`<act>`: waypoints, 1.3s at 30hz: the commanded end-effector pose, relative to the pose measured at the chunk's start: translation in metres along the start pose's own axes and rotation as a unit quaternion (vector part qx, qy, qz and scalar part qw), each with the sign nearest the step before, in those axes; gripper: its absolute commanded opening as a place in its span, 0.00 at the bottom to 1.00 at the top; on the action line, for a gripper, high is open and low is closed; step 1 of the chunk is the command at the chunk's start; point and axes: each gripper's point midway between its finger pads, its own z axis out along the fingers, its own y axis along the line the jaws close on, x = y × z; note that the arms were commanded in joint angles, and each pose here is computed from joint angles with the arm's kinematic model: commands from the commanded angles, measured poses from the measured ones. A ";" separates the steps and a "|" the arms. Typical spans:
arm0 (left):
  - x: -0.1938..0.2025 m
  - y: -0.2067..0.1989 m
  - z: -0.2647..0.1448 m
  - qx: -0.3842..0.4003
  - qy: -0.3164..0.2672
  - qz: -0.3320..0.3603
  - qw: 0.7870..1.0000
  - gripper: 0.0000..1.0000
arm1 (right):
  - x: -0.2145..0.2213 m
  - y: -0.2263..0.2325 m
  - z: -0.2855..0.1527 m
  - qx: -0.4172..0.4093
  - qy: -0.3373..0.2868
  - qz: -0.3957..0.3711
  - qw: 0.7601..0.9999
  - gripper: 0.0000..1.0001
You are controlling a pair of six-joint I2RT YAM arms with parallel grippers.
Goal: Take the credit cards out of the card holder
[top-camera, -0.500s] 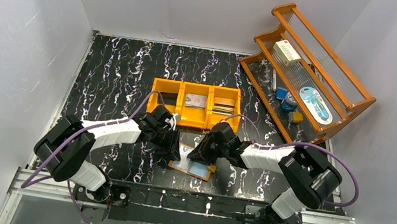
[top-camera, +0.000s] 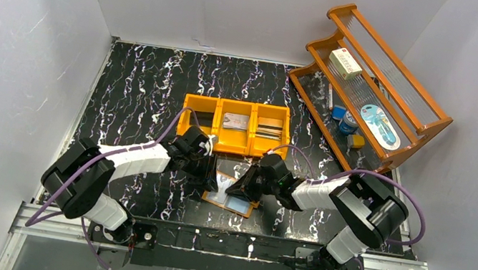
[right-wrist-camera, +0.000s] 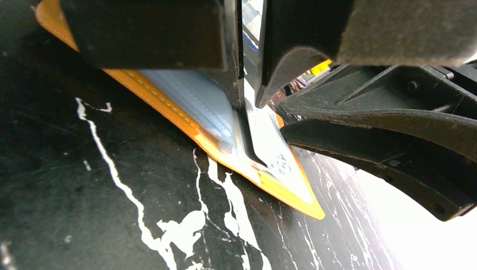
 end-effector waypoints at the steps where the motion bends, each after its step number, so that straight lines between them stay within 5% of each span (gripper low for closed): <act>1: 0.028 0.005 0.004 -0.007 0.043 -0.006 0.999 0.31 | -0.002 0.013 0.003 -0.031 -0.003 -0.007 0.999 0.17; 15: 0.021 0.002 -0.001 -0.015 0.022 -0.008 1.000 0.32 | -0.011 0.010 -0.016 0.010 -0.038 -0.063 0.997 0.00; 39: 0.009 -0.002 -0.008 -0.018 -0.010 -0.012 1.000 0.33 | -0.013 -0.027 -0.041 0.076 -0.061 -0.039 0.995 0.01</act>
